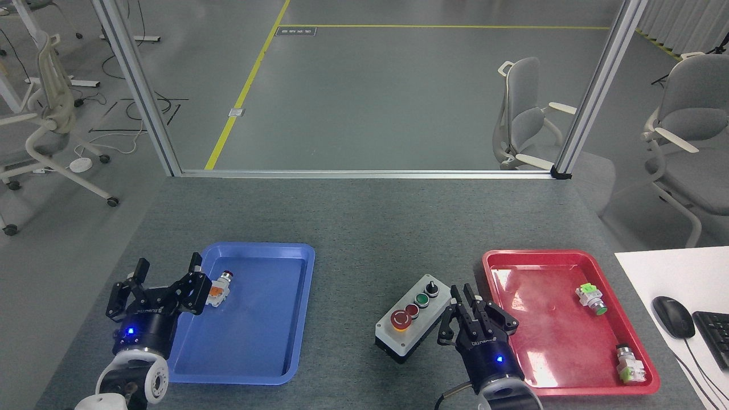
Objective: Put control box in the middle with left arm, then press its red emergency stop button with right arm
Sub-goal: 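Press the red button on the control box with the right gripper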
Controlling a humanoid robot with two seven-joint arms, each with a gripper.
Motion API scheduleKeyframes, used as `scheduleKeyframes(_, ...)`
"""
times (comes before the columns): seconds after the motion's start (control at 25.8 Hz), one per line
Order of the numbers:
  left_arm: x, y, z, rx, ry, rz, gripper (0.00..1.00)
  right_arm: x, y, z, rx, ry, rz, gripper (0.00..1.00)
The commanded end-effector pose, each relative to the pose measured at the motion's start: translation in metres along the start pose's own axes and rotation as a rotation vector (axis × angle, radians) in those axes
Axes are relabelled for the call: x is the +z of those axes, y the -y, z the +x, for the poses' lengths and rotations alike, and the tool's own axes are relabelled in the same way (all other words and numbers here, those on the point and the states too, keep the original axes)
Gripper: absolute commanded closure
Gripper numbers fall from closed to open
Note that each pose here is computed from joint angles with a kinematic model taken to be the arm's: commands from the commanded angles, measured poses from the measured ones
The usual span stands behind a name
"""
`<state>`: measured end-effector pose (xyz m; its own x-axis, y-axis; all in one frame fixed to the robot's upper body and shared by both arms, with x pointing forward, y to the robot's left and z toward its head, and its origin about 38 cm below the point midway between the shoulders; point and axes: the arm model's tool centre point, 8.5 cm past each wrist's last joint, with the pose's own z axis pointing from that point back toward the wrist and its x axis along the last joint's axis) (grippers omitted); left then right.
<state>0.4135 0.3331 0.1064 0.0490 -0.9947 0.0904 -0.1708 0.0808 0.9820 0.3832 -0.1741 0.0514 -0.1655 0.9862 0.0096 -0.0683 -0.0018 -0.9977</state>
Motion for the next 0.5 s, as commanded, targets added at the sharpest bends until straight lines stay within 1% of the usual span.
scheduleKeyframes(0.0, 0.0, 0.001, -0.001, 0.003, -0.005, -0.002, 0.01, 0.0, -0.001, 0.004, 0.001, 0.027, 0.006, 0.82)
scheduleKeyframes(0.15, 0.001, 0.002, -0.002, -0.003, -0.007, -0.008, 0.01, 0.0, -0.001, 0.008, 0.002, 0.053, 0.011, 0.95)
scheduleKeyframes(0.23, -0.001, 0.0, -0.001, -0.004, -0.006, -0.002, 0.01, 0.0, -0.001, 0.012, 0.002, 0.063, 0.011, 0.99)
scheduleKeyframes(0.31, -0.004, -0.002, -0.001, -0.004, -0.008, 0.005, 0.01, 0.0, -0.001, 0.014, 0.003, 0.075, 0.011, 1.0)
scheduleKeyframes(0.46, -0.004, 0.0, -0.001, 0.004, -0.006, -0.003, 0.01, 0.0, -0.001, 0.018, 0.004, 0.096, 0.011, 1.0)
